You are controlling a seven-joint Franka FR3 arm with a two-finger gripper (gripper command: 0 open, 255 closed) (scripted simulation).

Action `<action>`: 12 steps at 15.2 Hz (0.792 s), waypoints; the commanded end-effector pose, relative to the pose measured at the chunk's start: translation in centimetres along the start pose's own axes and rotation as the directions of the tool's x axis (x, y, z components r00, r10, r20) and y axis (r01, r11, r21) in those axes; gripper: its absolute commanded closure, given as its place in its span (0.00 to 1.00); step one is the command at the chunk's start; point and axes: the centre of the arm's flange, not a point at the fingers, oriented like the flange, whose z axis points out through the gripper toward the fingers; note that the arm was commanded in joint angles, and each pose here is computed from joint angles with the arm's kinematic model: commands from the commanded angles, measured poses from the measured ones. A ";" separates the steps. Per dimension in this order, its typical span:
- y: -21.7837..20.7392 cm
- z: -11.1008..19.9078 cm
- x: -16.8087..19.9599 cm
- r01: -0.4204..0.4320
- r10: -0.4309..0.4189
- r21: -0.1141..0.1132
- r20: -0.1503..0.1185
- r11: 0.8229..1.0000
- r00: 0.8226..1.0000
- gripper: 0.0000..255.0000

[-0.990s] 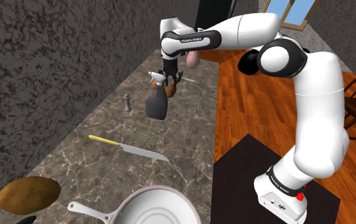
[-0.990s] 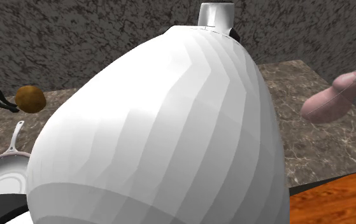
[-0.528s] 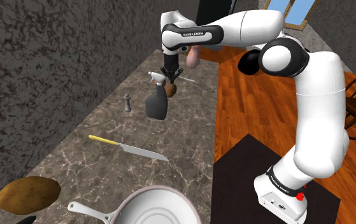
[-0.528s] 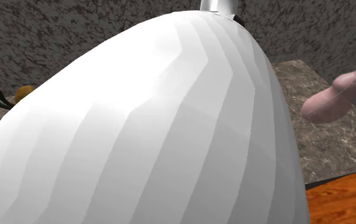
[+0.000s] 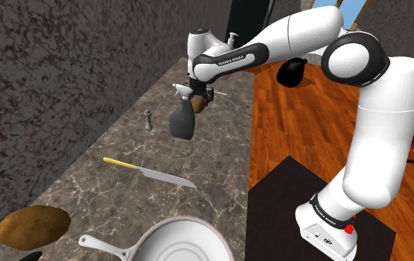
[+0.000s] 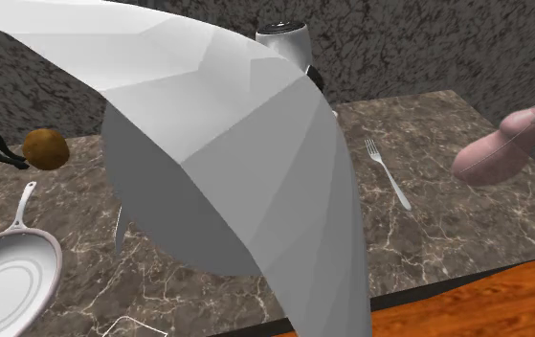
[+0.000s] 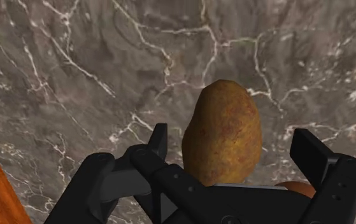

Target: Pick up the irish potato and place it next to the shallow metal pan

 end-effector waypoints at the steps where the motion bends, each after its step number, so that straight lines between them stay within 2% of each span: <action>1: 0.1 1.1 -0.1 0.001 -0.001 0.004 -0.004 1.000 1.000 0.00; 4: 0.1 3.0 -0.1 0.001 -0.001 0.004 -0.004 1.000 1.000 0.00; 12: 0.1 3.0 -0.1 0.001 -0.001 0.004 -0.004 1.000 1.000 0.00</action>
